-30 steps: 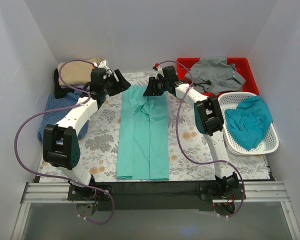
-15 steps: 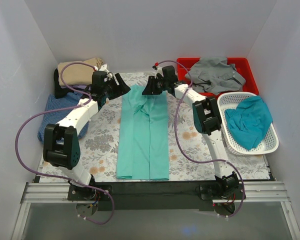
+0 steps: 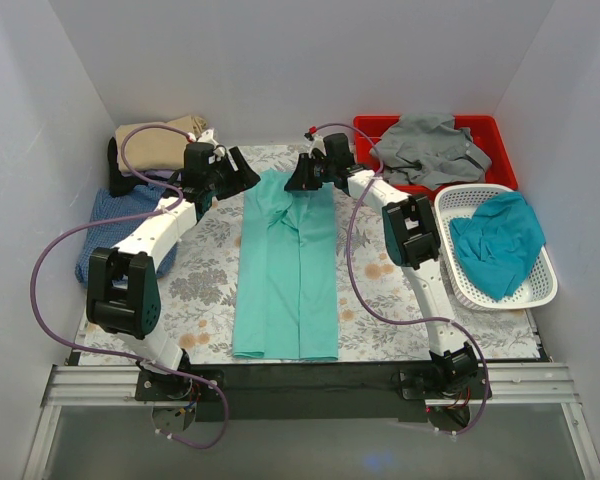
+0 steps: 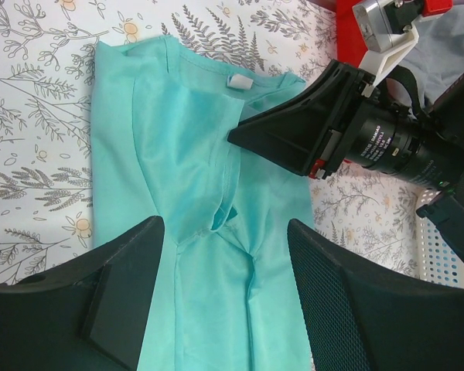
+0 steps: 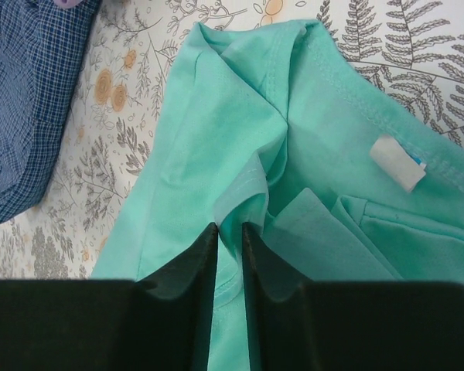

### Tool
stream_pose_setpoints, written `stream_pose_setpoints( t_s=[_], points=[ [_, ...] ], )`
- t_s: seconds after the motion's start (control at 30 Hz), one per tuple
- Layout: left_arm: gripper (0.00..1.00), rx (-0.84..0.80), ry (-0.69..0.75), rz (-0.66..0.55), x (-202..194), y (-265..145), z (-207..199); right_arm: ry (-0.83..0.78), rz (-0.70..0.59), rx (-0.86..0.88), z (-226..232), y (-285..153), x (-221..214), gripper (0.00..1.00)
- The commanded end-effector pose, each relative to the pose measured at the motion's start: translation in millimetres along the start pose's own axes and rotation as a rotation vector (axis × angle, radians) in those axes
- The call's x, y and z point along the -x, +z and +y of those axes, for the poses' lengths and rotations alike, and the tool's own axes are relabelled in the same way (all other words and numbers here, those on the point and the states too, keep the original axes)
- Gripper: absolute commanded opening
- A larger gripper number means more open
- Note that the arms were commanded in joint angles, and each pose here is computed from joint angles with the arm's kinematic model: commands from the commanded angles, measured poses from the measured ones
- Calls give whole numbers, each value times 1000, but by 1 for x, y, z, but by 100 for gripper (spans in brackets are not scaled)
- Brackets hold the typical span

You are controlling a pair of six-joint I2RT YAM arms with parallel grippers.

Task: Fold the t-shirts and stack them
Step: Fold the tshirt

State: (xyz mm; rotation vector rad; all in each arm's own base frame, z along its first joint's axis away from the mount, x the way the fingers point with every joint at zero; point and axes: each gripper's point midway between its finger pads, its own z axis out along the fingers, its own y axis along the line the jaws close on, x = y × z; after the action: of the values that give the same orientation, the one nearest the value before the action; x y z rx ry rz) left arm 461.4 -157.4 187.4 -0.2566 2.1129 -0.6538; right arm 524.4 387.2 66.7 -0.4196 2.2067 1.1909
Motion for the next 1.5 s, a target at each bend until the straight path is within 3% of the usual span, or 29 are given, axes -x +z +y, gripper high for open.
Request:
stream_pose_setpoints(
  t_s=[0.0, 0.17, 0.33, 0.83, 1.1, 1.47],
  points=[
    [64, 8, 21, -15, 4, -5, 1, -34, -50, 50, 10, 0, 21, 24],
    [64, 6, 19, -3, 1, -4, 1, -37, -61, 62, 12, 1, 23, 22],
    [64, 7, 17, 9, -3, -1, 3, -44, -62, 50, 11, -1, 22, 2],
    [64, 4, 18, 20, -7, 0, 4, -121, -93, 18, 36, -56, 17, 1],
    [64, 3, 19, 24, -8, 0, 4, -115, -112, 45, 42, -60, 30, 1],
    [64, 7, 18, 54, -16, 2, 8, -63, -128, -139, 8, -79, 23, 1]
  ],
)
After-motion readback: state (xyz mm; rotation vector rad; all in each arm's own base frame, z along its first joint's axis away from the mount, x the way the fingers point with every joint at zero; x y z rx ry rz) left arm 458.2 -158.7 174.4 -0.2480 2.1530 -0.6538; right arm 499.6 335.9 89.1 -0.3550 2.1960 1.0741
